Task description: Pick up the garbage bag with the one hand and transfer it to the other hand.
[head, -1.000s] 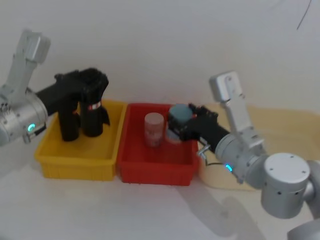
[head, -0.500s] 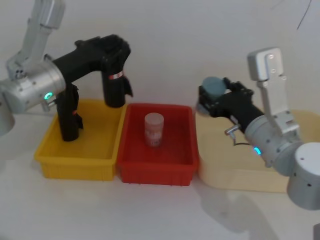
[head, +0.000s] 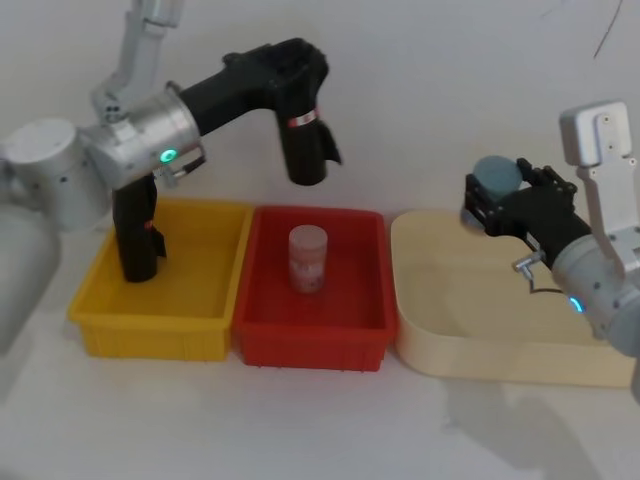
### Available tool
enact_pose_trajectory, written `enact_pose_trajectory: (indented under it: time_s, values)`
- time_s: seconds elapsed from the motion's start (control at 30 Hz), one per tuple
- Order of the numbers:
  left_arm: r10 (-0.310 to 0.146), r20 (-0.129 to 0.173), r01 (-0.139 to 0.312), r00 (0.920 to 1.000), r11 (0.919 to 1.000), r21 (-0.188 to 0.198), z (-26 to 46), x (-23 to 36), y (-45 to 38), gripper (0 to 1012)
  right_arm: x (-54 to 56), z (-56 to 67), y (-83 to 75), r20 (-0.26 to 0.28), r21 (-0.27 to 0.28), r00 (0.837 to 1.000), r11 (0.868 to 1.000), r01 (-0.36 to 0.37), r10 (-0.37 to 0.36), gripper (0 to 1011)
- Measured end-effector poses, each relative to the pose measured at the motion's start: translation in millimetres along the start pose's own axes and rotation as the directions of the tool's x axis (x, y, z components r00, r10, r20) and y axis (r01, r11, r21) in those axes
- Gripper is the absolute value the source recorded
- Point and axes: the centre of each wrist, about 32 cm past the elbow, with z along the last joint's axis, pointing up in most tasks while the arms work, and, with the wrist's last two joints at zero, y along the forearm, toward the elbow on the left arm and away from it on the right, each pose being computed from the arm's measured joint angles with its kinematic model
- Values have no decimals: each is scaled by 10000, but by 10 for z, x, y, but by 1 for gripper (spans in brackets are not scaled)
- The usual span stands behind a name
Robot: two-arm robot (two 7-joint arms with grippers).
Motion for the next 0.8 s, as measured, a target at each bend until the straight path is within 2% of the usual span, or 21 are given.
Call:
enact_pose_trajectory:
  time_s: [0.03,0.1,0.13,0.17,0.2,0.43,0.8]
  values:
    - [-85,-87,85,9999,10000,-50,-19,15,-42,381,15,-7,-9,14,-18,10000,10000,-7,7,666]
    - [-456,-505,445,9977,9988,-228,-119,79,-227,381,59,-22,-43,54,-48,10000,10000,-28,28,666]
    - [-456,-505,445,9977,9988,-228,-119,79,-227,381,73,-27,-54,55,-54,10000,10000,-63,63,666]
    - [-556,-588,540,9967,9981,-286,-140,87,-265,381,85,-32,-65,64,-61,10000,10000,-69,70,666]
    - [-753,-754,726,9943,9967,-376,-179,97,-353,381,107,-41,-88,55,-58,9999,9999,-145,145,666]
    - [-1319,-1150,1257,9846,9903,-596,-273,100,-584,381,213,-74,-202,5,22,9991,9991,-435,435,666]
    - [-1665,-1339,1588,9769,9851,-662,-312,68,-719,381,308,-141,-266,40,-112,9982,9981,-605,605,666]
